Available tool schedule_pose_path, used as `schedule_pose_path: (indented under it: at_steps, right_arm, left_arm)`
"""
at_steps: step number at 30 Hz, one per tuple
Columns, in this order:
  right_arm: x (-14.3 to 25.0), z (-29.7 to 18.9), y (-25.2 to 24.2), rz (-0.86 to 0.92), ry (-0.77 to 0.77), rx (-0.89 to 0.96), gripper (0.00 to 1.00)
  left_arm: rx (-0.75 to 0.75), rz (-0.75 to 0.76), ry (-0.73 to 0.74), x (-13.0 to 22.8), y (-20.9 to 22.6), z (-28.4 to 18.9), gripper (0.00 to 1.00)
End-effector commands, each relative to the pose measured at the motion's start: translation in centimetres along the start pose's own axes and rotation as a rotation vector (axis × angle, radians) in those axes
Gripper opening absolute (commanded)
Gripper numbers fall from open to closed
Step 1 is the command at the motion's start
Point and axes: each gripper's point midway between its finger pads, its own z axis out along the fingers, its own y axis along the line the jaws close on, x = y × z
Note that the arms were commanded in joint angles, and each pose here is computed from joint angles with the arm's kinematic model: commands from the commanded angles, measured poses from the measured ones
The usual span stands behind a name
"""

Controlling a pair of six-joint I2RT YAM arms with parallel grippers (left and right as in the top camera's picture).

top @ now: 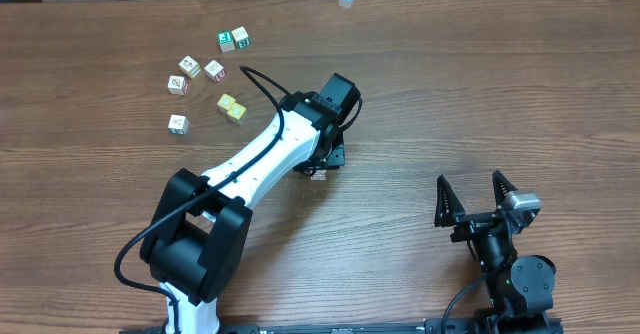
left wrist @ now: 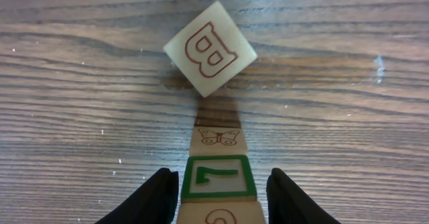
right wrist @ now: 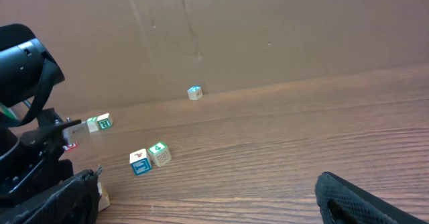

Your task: Form a tower

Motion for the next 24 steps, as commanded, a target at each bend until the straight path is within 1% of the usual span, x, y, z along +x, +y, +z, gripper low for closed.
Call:
schedule_pose_path:
  at_steps: [1,3,6,19,24]
  right_arm:
    - [0.08,0.00,-0.08,0.005,-0.008,0.001,1.00]
    - [0.08,0.00,-0.08,0.005,-0.008,0.001,1.00]
    - [0.08,0.00,-0.08,0.005,-0.008,0.001,1.00]
    - [0.08,0.00,-0.08,0.005,-0.008,0.001,1.00]
    - [0.08,0.00,-0.08,0.005,-0.008,0.001,1.00]
  left_arm:
    - [-0.031,0.025,0.006,0.34,0.64,0.72,0.41]
    - [-0.028,0.025,0.004,0.30,0.57,0.72,0.40]
    - [-0.028,0.025,0.003,0.27,0.56,0.72,0.34]
    - [-0.025,0.051,-0.006,0.04,0.48,0.73,0.35]
    - [-0.019,0.094,-0.015,-0.17,0.31,0.73,0.35]
